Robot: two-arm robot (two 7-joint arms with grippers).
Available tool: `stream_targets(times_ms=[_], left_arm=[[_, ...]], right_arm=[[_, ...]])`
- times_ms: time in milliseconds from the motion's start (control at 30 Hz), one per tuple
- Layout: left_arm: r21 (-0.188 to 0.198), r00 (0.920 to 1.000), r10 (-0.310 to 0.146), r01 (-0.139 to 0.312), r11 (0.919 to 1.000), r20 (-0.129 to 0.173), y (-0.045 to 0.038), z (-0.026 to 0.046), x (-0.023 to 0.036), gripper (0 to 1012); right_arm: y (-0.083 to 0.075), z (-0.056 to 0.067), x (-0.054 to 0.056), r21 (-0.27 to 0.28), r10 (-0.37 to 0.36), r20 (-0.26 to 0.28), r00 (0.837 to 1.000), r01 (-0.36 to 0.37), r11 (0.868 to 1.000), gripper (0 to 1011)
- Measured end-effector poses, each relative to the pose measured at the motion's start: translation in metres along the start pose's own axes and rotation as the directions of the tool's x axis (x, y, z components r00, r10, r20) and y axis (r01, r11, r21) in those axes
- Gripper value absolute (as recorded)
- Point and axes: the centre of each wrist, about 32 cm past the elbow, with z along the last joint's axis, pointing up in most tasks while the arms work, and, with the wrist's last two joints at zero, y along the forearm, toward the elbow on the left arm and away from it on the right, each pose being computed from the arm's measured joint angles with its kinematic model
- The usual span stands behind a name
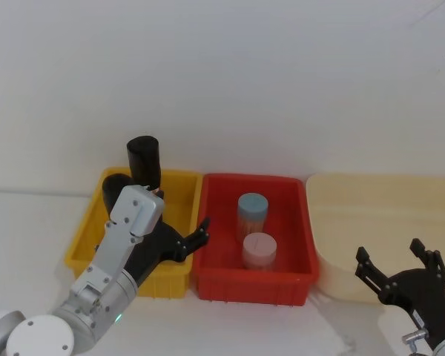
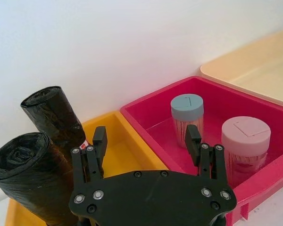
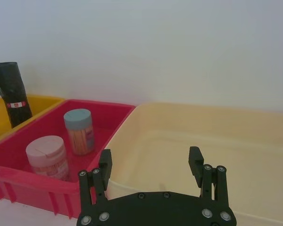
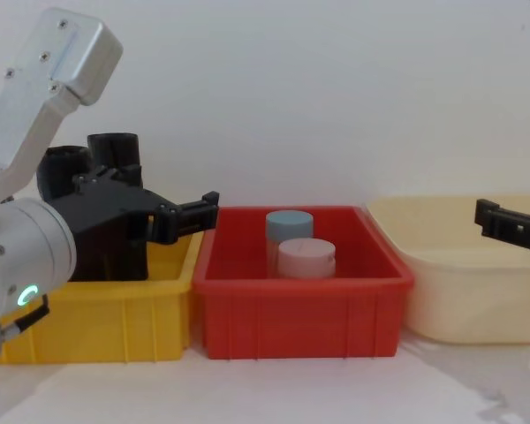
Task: Pick up the garbage bag with the one hand and transfer it to the other hand.
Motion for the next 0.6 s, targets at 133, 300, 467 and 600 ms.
stream_targets(times_ms=[133,300,467,600], left_arm=[[0.0,1.0,0.0,0.0,1.0,0.0,0.0,0.0,0.0,1001],[0.0,1.0,0.0,0.0,1.0,0.0,0.0,0.0,0.0,1002],[0.0,1.0,0.0,0.0,1.0,0.0,0.0,0.0,0.0,1002],[0.0,1.0,0.0,0.0,1.0,0.0,0.0,0.0,0.0,1002]], right_arm=[[0.0,0.0,0.0,0.0,0.0,0.0,1.0,0.0,1.0,1004],[0.0,0.0,0.0,0.0,0.0,0.0,1.0,0.0,1.0,1004],[0.0,0.0,0.0,0.0,0.0,0.0,1.0,0.0,1.0,1004],[0.0,0.0,0.0,0.0,0.0,0.0,1.0,0.0,1.0,1004]])
